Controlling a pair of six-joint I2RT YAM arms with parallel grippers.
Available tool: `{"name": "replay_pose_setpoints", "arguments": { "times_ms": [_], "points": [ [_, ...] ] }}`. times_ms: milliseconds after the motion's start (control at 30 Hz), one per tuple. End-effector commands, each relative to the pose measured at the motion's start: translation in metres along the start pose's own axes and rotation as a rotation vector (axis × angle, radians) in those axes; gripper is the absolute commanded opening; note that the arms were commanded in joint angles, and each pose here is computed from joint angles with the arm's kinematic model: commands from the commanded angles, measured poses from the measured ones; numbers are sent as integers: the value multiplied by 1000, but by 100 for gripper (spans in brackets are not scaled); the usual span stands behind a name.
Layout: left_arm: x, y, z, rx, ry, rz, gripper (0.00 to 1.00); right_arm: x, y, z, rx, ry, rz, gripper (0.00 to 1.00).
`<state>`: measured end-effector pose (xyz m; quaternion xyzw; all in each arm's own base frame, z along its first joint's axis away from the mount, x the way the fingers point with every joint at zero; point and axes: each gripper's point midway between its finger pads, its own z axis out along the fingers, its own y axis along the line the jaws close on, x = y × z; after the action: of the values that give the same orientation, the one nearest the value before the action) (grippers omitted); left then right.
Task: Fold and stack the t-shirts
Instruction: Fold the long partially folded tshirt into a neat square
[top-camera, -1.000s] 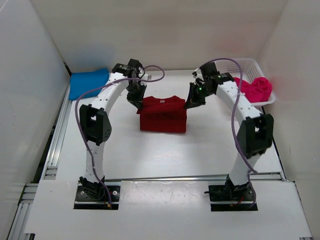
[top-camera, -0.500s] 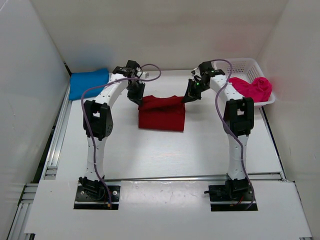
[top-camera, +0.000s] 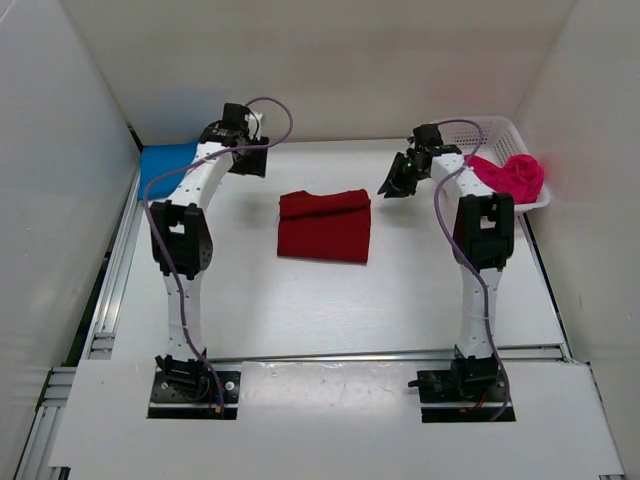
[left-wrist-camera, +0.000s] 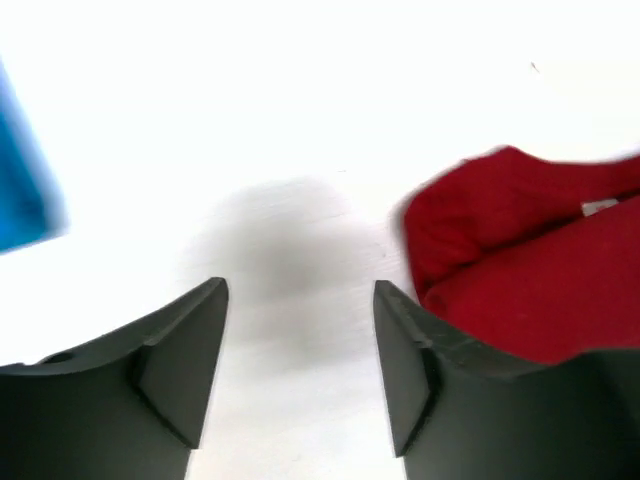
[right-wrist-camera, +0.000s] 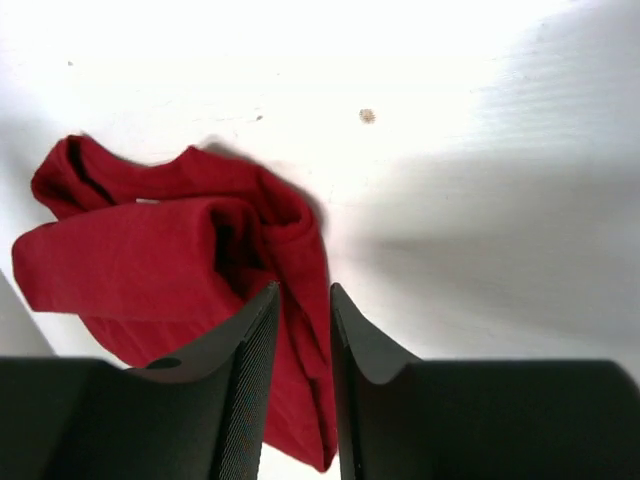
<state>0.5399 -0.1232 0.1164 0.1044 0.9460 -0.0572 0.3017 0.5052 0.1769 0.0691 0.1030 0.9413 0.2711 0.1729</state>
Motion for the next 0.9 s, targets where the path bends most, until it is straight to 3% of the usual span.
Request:
{"name": "replay_pose_setpoints", "arguments": {
  "times_ms": [0,67,167,233,333,400,567,667,867],
  "points": [
    [-40,-30,-76,-38,-188,63,65,2,42,-50,-16,-128,-136,31],
    [-14,-62,-77,22,-138,110,59,20,47,-51,-18,-124,-171,23],
    [62,-125,-70,156,60,211,47,57,68,-60,-68,-129,-174,8],
    [95,-145,-69,246,197,223,38,81,61,-52,-92,-120,-78,0],
    [108,-170,-52,328,274,232,35,114,55,-46,-165,-73,93,0],
    [109,-176,-31,320,292,242,35,137,54,-35,-189,-29,122,0],
    [61,-170,8,212,123,258,35,152,43,-10,-117,28,171,0],
    [28,-165,11,204,15,239,38,159,38,2,-102,55,196,0],
    [-10,-156,14,204,-89,212,47,176,10,14,12,102,225,0]
  ]
}}
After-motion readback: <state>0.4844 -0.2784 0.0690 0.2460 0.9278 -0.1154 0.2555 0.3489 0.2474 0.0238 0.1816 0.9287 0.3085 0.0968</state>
